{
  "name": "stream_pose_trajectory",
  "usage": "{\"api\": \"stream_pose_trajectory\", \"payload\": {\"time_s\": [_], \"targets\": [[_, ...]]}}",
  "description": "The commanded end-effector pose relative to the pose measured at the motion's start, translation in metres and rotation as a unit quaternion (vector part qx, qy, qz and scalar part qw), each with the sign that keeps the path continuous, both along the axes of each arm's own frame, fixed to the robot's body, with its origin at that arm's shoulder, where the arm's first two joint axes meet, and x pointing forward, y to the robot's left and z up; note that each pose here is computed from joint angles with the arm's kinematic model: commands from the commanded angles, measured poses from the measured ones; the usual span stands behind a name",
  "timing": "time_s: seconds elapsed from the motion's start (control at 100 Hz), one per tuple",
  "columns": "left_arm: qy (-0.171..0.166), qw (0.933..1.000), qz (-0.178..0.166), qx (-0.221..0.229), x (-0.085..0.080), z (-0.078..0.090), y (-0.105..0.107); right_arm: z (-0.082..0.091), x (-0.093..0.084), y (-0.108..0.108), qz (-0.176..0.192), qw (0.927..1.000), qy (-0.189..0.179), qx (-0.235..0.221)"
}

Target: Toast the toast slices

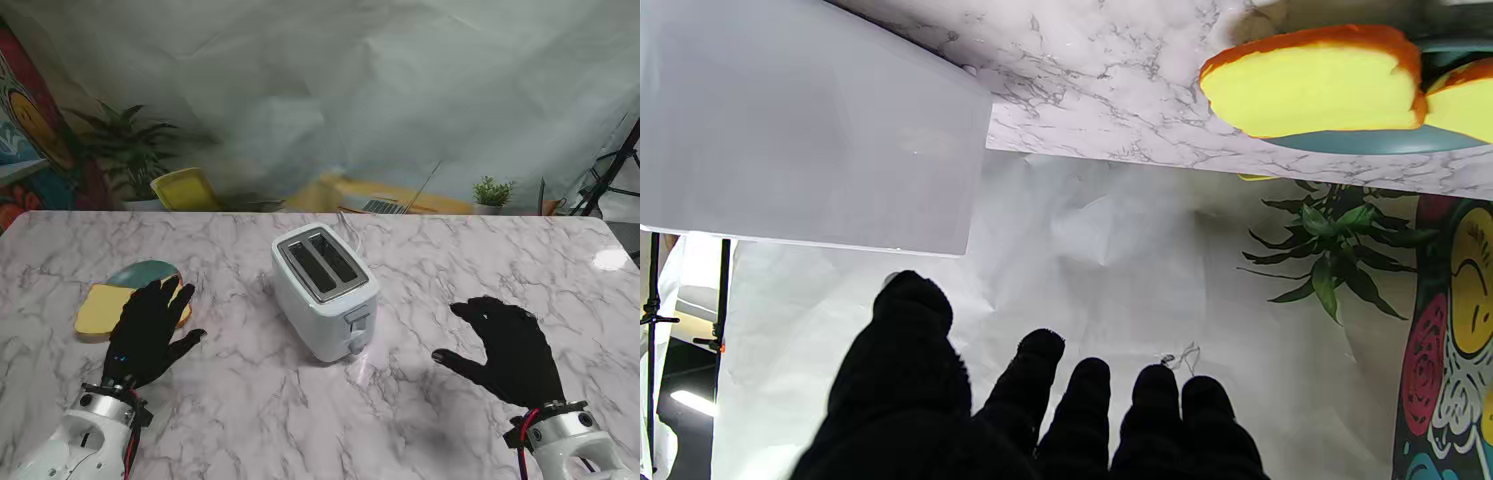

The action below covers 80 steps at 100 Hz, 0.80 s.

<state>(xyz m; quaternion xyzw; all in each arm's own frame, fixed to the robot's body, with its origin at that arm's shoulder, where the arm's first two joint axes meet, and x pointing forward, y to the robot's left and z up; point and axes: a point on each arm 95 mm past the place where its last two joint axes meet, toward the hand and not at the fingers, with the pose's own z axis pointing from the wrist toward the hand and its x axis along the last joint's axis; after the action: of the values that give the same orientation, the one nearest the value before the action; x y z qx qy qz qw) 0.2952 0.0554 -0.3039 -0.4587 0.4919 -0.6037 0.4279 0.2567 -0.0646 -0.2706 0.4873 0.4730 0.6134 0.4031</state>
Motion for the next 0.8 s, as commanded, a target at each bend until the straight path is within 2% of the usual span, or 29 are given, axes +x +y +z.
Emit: {"api": "stream_pose_trajectory", "payload": {"time_s": [0.0, 0.49, 0.64, 0.79], "targets": [[0.007, 1.0, -0.002, 0.0, -0.001, -0.001, -0.002, 0.0, -0.001, 0.002, 0.003, 1.0, 0.002, -0.001], [0.008, 0.9999, -0.008, 0.01, -0.001, 0.0, -0.002, 0.001, -0.001, 0.002, 0.0, 1.0, 0.0, 0.0], [0.013, 0.9992, -0.012, 0.037, -0.002, 0.002, 0.012, 0.001, -0.001, 0.002, 0.0, 1.0, 0.0, 0.002], [0.039, 0.9962, -0.015, 0.077, -0.005, 0.0, 0.035, 0.001, -0.002, 0.002, 0.0, 1.0, 0.0, 0.004]]}}
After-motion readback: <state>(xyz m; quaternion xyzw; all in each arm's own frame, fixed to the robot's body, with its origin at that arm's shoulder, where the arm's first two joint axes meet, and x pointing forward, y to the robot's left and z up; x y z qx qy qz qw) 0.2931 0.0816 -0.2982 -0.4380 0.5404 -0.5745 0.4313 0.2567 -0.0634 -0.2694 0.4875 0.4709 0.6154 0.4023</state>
